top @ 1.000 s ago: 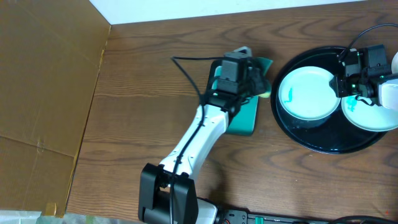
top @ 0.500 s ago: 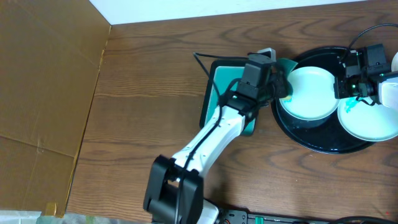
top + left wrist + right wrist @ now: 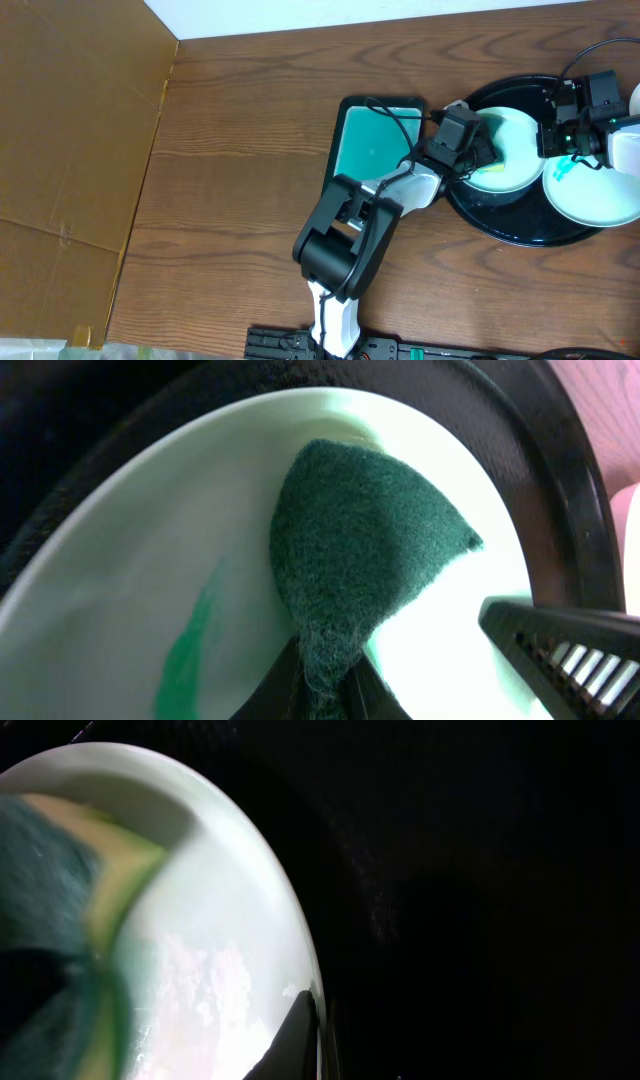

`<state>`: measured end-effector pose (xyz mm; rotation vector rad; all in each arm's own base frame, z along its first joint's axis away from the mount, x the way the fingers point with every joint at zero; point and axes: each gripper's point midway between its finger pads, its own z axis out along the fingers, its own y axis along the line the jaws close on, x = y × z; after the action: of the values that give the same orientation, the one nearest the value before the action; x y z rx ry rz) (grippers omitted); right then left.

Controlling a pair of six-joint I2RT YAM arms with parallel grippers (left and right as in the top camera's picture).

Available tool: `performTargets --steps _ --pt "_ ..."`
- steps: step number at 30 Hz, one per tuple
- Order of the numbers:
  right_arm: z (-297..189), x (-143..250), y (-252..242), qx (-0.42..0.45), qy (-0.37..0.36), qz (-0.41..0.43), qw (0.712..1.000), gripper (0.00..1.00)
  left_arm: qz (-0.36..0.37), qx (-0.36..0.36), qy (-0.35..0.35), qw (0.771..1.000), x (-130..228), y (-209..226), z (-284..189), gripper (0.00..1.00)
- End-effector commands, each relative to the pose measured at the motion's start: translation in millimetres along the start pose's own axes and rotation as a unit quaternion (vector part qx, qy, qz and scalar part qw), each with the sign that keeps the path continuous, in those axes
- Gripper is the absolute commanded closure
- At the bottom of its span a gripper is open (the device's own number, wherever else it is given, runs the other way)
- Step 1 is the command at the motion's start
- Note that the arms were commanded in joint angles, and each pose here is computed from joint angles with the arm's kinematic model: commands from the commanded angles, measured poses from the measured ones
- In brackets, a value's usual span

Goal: Clean dirty plates on tray and stack at the side
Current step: 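Scrub the plate held by the right gripper with the left-held sponge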

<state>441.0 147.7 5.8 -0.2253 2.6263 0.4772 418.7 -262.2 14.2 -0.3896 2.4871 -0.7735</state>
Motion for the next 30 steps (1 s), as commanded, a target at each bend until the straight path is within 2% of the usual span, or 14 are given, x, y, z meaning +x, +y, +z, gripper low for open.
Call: performTargets --steps 1,7,12,15,17,19,21,22,24,27,30 --pt "8.6 14.7 -2.1 0.018 0.018 -0.003 1.0 0.99 0.003 -0.071 -0.029 0.997 -2.9 38.2 11.9 0.93" --pt "8.4 14.7 -2.9 0.018 0.018 -0.002 1.0 0.99 0.081 -0.162 -0.069 0.981 -19.4 67.9 -1.1 0.93" --pt "8.4 14.9 -2.8 0.018 0.018 -0.002 1.0 0.99 0.139 -0.264 -0.134 0.945 -50.3 89.2 -33.5 0.93" --pt "8.4 14.7 -3.4 0.02 0.018 -0.002 1.0 0.99 0.16 -0.277 -0.159 0.934 -65.3 82.1 -50.4 0.93" --pt "8.3 14.8 -4.8 0.024 0.018 -0.002 1.0 0.99 0.158 -0.263 -0.167 0.937 -70.2 72.0 -57.0 0.93" --pt "8.3 14.7 -5.5 0.026 0.017 -0.002 1.0 0.99 0.155 -0.219 -0.15 0.951 -66.1 54.1 -56.5 0.93" --pt "8.3 14.5 -5.5 0.026 0.017 -0.002 1.0 0.99 0.14 -0.157 -0.116 0.971 -53.6 33.9 -49.3 0.93" --pt "8.3 14.5 -5.5 0.026 0.017 -0.002 1.0 0.99 0.117 -0.099 -0.083 0.985 -40.4 16.2 -42.0 0.93" --pt "8.3 14.4 -6.0 0.027 0.017 -0.003 0.999 0.99 0.082 -0.042 -0.047 0.995 -25.7 -1.9 -35.4 0.93" --pt "8.3 14.7 -5.8 0.027 0.017 -0.002 0.999 0.99 0.034 -0.014 -0.033 0.999 -17.2 -12.4 -30.6 0.93" --pt "8.5 14.6 -5.0 0.026 0.017 -0.003 1.0 0.99 0.028 0.001 -0.04 0.999 -16.4 -19.5 -25.0 0.93"
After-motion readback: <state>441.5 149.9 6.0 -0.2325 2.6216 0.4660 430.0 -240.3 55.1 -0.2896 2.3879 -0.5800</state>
